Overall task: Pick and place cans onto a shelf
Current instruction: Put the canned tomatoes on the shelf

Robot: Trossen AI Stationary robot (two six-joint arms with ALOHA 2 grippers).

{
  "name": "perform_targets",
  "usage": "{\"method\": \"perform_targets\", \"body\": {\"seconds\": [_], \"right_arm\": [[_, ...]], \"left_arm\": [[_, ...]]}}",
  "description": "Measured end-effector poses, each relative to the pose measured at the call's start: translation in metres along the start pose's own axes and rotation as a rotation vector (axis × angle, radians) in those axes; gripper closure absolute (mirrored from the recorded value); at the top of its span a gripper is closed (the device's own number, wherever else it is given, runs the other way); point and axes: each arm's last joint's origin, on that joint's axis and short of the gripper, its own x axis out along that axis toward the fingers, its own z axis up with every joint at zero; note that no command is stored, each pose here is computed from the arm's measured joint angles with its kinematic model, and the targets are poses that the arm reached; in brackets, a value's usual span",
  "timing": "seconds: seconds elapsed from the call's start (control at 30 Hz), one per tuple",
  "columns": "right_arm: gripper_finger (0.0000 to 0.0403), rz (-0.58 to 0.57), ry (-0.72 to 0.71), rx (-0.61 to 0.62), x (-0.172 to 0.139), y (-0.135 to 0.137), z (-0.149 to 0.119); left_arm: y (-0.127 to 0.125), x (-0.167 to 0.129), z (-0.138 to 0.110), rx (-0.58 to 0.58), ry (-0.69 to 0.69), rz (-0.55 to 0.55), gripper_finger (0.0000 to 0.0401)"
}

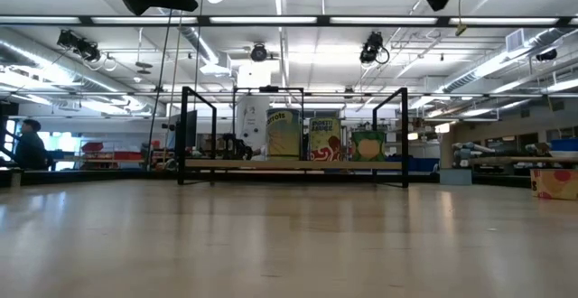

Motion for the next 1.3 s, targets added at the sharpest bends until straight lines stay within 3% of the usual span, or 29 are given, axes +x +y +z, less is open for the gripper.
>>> {"method": "perform_targets", "body": {"seconds": [0.2, 0.43, 0.53, 0.63, 0.73, 0.83, 1.03, 1.17, 1.3], "right_arm": [[0.0057, 0.089, -0.073, -0.056, 0.028, 0.018, -0.02], [0.0057, 0.152, 0.052, -0.054, 0.038, 0.04, -0.041], [0.0057, 0.143, 0.067, -0.066, 0.039, 0.047, -0.046], [0.0057, 0.117, 0.062, -0.082, 0.038, 0.05, -0.048], [0.0057, 0.089, 0.052, -0.085, 0.038, 0.05, -0.048], [0.0057, 0.076, 0.04, -0.08, 0.036, 0.049, -0.046], [0.0057, 0.032, 0.024, -0.051, 0.036, 0.047, -0.045], [0.0057, -0.017, 0.025, -0.004, 0.039, 0.047, -0.047], [0.0057, -0.057, 0.038, 0.023, 0.047, 0.048, -0.053]], "left_arm": [[-0.001, 0.0, 0.001, -0.008, -0.015, -0.004, 0.006], [-0.006, -0.001, 0.013, -0.036, -0.129, -0.061, 0.006], [-0.009, -0.002, 0.022, -0.054, -0.209, -0.091, 0.006], [-0.009, -0.002, 0.023, -0.064, -0.205, -0.113, 0.006], [-0.011, -0.003, 0.029, -0.07, -0.201, -0.216, 0.006], [-0.03, -0.005, 0.038, -0.053, -0.18, -0.321, 0.006], [-0.071, -0.006, 0.046, 0.025, 0.111, -0.243, 0.006], [-0.074, -0.022, 0.034, -0.05, 0.436, -0.028, 0.006], [-0.079, -0.043, 0.008, -0.151, 0.641, 0.086, 0.006]]}}
